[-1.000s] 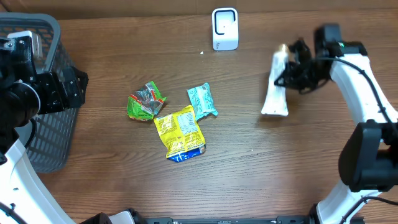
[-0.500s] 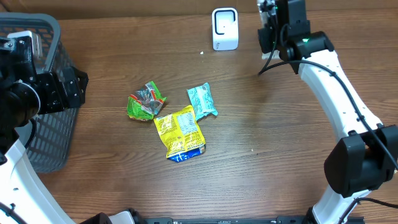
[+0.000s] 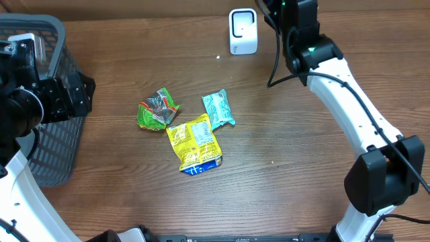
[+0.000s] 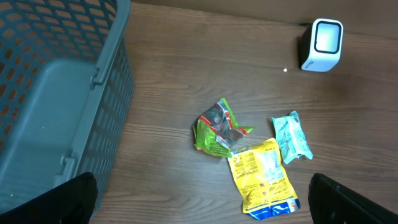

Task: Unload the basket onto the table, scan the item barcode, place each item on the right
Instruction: 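Carry the white tube toward the white scanner with the right gripper, then hold the tube's barcode side against the scanner window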

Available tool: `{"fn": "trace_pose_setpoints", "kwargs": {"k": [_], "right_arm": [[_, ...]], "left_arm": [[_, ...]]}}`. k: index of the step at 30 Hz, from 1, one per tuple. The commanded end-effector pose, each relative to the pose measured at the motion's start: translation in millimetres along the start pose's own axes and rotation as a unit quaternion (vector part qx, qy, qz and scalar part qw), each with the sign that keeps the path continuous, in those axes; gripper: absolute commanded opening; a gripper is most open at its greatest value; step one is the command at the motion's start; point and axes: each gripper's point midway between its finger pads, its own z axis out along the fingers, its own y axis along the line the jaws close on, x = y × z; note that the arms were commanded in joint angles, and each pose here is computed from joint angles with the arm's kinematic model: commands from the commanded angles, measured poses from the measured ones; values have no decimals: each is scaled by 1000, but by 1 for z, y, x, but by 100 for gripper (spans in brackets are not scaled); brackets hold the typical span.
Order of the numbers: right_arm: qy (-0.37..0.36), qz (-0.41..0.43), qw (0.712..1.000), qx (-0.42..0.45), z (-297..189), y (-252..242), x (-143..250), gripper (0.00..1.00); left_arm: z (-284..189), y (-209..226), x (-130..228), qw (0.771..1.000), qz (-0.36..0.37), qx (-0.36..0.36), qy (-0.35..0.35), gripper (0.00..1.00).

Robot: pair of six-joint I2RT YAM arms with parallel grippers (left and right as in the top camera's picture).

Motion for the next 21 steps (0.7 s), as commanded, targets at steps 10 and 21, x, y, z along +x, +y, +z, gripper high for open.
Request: {"fn": "trace_pose_setpoints", "kwargs": {"k": [10,21], "right_arm": [[5,-131,991,13,67,63,21,4],[-10,-266,963,44,119,112,55,4]], "left_arm": [[1,0,0,1000,5,5,0,100],[1,0,0,1000,5,5,0,100]]}}
